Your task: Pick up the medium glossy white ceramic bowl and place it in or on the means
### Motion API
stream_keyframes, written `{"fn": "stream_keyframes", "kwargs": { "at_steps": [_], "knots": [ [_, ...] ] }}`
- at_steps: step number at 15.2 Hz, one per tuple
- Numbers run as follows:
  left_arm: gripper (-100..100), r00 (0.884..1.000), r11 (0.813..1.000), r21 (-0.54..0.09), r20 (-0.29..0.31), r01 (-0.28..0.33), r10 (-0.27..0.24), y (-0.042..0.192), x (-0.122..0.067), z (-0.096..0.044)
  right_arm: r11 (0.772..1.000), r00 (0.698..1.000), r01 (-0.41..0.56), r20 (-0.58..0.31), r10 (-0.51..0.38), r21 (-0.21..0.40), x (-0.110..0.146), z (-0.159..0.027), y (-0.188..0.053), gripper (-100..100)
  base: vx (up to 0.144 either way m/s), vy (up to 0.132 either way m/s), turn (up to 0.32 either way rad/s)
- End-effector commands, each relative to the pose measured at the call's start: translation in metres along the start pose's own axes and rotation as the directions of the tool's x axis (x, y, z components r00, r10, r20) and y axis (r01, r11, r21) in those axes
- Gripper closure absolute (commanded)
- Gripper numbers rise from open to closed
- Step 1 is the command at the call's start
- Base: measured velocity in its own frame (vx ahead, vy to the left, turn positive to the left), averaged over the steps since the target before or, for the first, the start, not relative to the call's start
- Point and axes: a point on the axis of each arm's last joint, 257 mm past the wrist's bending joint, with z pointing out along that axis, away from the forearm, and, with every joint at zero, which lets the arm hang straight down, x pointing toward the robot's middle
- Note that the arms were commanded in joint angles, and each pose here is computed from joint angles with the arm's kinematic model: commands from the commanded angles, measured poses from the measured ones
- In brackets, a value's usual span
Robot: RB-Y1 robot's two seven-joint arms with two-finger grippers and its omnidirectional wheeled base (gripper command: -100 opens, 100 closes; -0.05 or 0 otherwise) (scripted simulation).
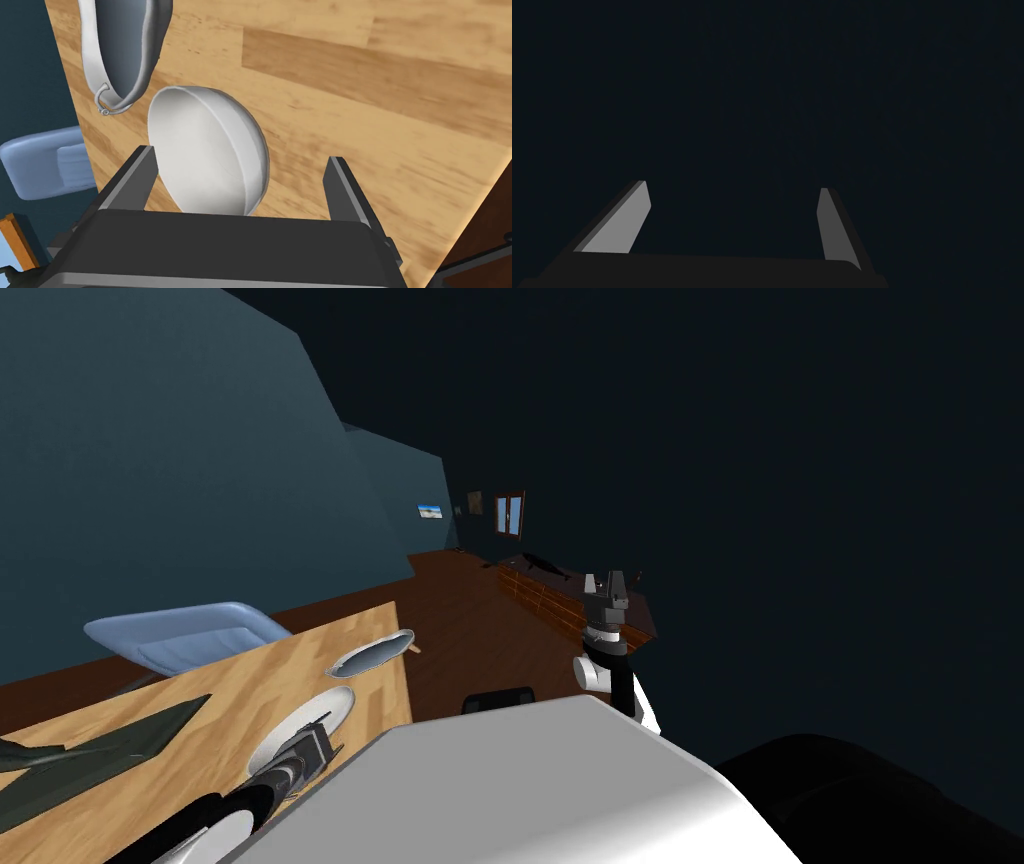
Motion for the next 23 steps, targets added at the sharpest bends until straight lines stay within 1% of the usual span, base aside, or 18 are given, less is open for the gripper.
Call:
{"fn": "stream_keyframes", "kwargs": {
  "at_steps": [1, 2, 4, 5, 6, 7, 8, 11, 12, 14, 16, 17, 18, 20, 21, 22, 23],
  "knots": [
    [-100, 1.0, 0.999, -0.048, 0.023, 0.02, -0.019, 0.015, -0.017, -0.001, 1.0, 1.0, 0.0, 0.0, 0.0, 0.0, 0.0, 0.0, 0.0, 0, 0.091, 0.035, -0.126],
    [-100, 0.998, 0.994, -0.097, 0.052, 0.046, -0.042, 0.032, -0.034, -0.004, 1.0, 1.0, 0.0, 0.0, 0.0, 0.0, 0.0, 0.0, 0.0, 0, 0.099, 0.042, -0.14],
    [-100, 0.998, 0.994, -0.098, 0.052, 0.046, -0.042, 0.032, -0.034, -0.004, 1.0, 1.0, 0.0, 0.0, 0.0, 0.0, 0.0, 0.0, 0.0, 0, 0.077, 0.039, -0.085],
    [-100, 0.995, 0.987, -0.145, 0.08, 0.073, -0.062, 0.049, -0.051, -0.009, 1.0, 1.0, 0.0, 0.0, 0.0, 0.0, 0.0, 0.0, 0.0, 0, 0.065, 0.041, -0.087],
    [-100, 0.995, 0.987, -0.145, 0.08, 0.073, -0.062, 0.049, -0.051, -0.009, 1.0, 1.0, 0.0, 0.0, 0.0, 0.0, 0.0, 0.0, 0.0, 0, 0.068, 0.049, -0.105],
    [-100, 0.991, 0.977, -0.187, 0.107, 0.098, -0.079, 0.065, -0.066, -0.015, 1.0, 1.0, 0.0, 0.0, 0.0, 0.0, 0.0, 0.0, 0.0, 0, 0.081, 0.043, -0.145],
    [-100, 0.991, 0.977, -0.187, 0.107, 0.098, -0.079, 0.065, -0.066, -0.015, 1.0, 1.0, 0.0, 0.0, 0.0, 0.0, 0.0, 0.0, 0.0, 0, 0.084, 0.044, -0.107],
    [-100, 0.977, 0.943, -0.288, 0.18, 0.167, -0.118, 0.105, -0.105, -0.034, 1.0, 1.0, 0.0, 0.0, 0.0, 0.0, 0.0, 0.0, 0.0, 0, 0.111, 0.075, -0.156],
    [-100, 0.977, 0.943, -0.288, 0.18, 0.167, -0.118, 0.105, -0.105, -0.034, 1.0, 1.0, 0.0, 0.0, 0.0, 0.0, 0.0, 0.0, 0.0, 0, 0.112, 0.092, -0.089],
    [-100, 0.967, 0.921, -0.333, 0.218, 0.201, -0.132, 0.123, -0.124, -0.045, 1.0, 1.0, 0.0, 0.0, 0.0, 0.0, 0.0, 0.0, 0.0, 0, 0.084, 0.083, -0.071],
    [-100, 0.96, 0.905, -0.362, 0.243, 0.222, -0.138, 0.134, -0.137, -0.054, 1.0, 1.0, 0.0, 0.0, 0.0, 0.0, 0.0, 0.0, 0.0, 0, 0.089, 0.086, -0.104],
    [-100, 0.964, 0.915, -0.343, 0.228, 0.21, -0.136, 0.124, -0.129, -0.046, 1.0, 1.0, 0.0, 0.0, 0.0, 0.0, 0.0, 0.0, 0.0, 0, 0.041, 0.052, -0.036],
    [-100, 0.963, 0.914, -0.344, 0.231, 0.214, -0.138, 0.13, -0.13, -0.039, 1.0, 1.0, 0.0, 0.0, 0.0, 0.0, 0.0, 0.0, 0.0, 0, 0.009, 0.031, -0.006],
    [-100, 0.963, 0.916, -0.341, 0.23, 0.214, -0.139, 0.134, -0.127, -0.032, 1.0, 1.0, 0.0, 0.0, 0.0, 0.0, 0.0, 0.0, 0.0, 0, -0.017, 0.023, -0.009],
    [-100, 0.963, 0.914, -0.345, 0.231, 0.214, -0.139, 0.131, -0.129, -0.035, 1.0, 1.0, 0.0, 0.0, 0.0, 0.0, 0.0, 0.0, 0.0, 0, -0.014, 0.014, -0.006],
    [100, 0.963, 0.915, -0.343, 0.231, 0.214, -0.139, 0.131, -0.129, -0.034, 1.0, 1.0, 0.0, 0.0, 0.0, 0.0, 0.0, 0.0, 0.0, 0, -0.004, 0.006, -0.002],
    [100, 0.963, 0.915, -0.342, 0.231, 0.214, -0.139, 0.131, -0.129, -0.034, 1.0, 1.0, 0.0, 0.0, 0.0, 0.0, 0.0, 0.0, 0.0, 0, 0.0, 0.0, 0.0]
  ]
}}
